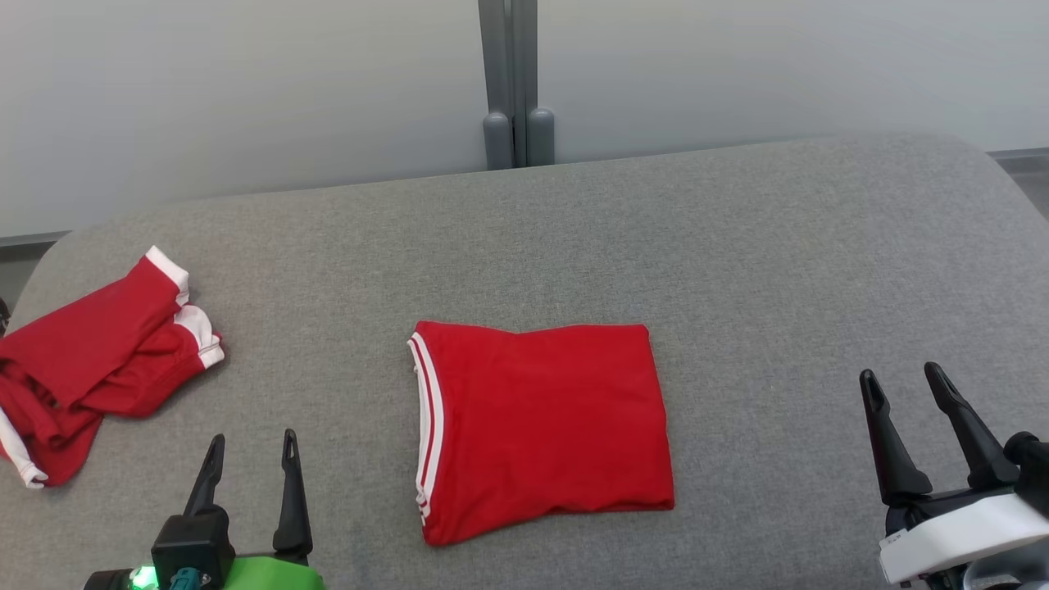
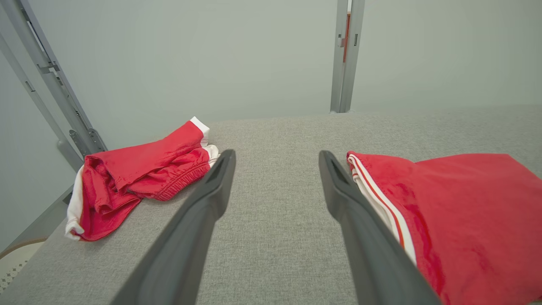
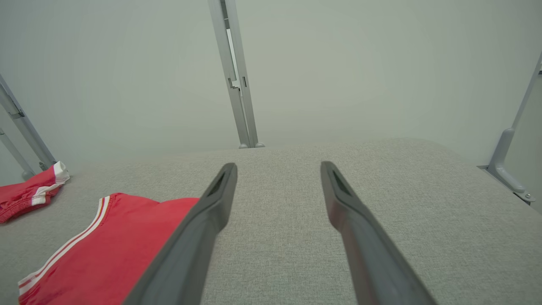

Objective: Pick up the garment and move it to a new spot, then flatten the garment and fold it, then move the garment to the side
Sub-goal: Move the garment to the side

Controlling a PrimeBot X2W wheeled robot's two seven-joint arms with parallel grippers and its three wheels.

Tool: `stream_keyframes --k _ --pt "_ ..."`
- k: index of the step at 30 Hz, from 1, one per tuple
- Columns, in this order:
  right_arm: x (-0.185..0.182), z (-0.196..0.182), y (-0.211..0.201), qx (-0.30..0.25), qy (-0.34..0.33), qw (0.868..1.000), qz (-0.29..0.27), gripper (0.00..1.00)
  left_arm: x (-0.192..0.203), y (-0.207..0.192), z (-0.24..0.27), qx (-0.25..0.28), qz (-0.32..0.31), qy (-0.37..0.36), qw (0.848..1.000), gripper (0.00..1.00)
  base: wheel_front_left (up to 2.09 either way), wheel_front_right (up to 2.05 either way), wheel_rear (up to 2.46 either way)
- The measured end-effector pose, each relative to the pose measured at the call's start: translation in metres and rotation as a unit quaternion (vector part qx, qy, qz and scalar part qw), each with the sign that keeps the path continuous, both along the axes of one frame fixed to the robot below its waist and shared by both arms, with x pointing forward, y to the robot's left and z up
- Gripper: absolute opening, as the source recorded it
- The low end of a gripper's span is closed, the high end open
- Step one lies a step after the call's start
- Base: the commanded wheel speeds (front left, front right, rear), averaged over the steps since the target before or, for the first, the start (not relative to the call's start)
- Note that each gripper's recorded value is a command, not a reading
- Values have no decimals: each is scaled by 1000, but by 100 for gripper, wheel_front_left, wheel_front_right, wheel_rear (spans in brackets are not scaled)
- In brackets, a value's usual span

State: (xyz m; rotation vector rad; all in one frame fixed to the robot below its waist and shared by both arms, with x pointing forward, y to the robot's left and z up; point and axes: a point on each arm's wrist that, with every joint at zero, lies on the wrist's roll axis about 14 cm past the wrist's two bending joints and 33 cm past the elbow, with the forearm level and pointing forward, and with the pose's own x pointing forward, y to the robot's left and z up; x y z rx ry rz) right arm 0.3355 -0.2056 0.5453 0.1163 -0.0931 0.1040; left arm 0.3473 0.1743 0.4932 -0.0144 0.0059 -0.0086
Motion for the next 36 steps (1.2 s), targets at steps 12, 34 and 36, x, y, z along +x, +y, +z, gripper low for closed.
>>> stream_keyframes --k 12,34,36 --pt "28 -42 13 4 72 997 31 100 34 -5 29 -2 -5 -52 999 100 0 0 0" --pt "68 -175 145 46 260 942 210 9 50 36 4 4 65 -23 998 100 0 0 0" --pt "68 -175 145 45 260 941 213 0 51 34 5 2 63 -25 998 100 0 0 0"
